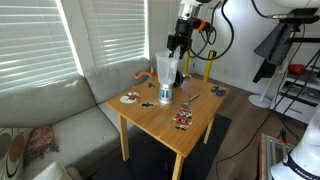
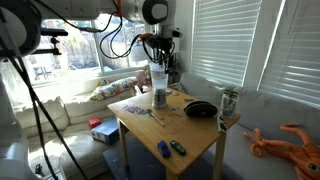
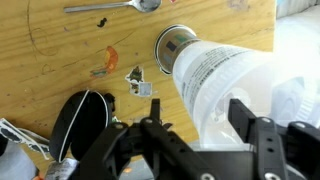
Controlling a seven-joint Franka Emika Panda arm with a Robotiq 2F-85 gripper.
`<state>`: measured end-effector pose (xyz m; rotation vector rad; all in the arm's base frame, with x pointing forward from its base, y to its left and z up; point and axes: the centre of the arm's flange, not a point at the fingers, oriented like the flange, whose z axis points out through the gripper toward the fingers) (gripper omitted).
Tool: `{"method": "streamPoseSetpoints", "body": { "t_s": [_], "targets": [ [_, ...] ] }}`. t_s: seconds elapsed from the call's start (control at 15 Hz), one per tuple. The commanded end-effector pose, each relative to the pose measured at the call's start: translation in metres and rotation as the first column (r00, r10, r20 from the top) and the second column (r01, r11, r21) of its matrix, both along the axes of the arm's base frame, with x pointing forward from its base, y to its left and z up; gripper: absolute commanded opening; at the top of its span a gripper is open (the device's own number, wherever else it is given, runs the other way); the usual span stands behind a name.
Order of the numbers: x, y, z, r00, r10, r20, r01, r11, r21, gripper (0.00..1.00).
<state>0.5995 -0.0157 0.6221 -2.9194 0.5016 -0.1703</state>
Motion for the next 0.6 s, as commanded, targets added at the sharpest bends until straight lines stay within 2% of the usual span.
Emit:
{"method": "streamPoseSetpoints", "body": {
  "t_s": [0.0, 0.27, 0.53],
  "targets": [
    [-0.004, -0.007, 0.022, 1.0, 0.009, 0.024, -0.009, 1.0, 0.011, 0.99],
    [-0.019, -0.016, 0.04, 0.998, -0.014, 0.066, 0.013, 1.0, 0.013, 1.0],
    [-0.047, -0.042, 0.053, 0.994, -0.047, 0.095, 0.048, 0.999, -0.004, 1.0]
  ]
}}
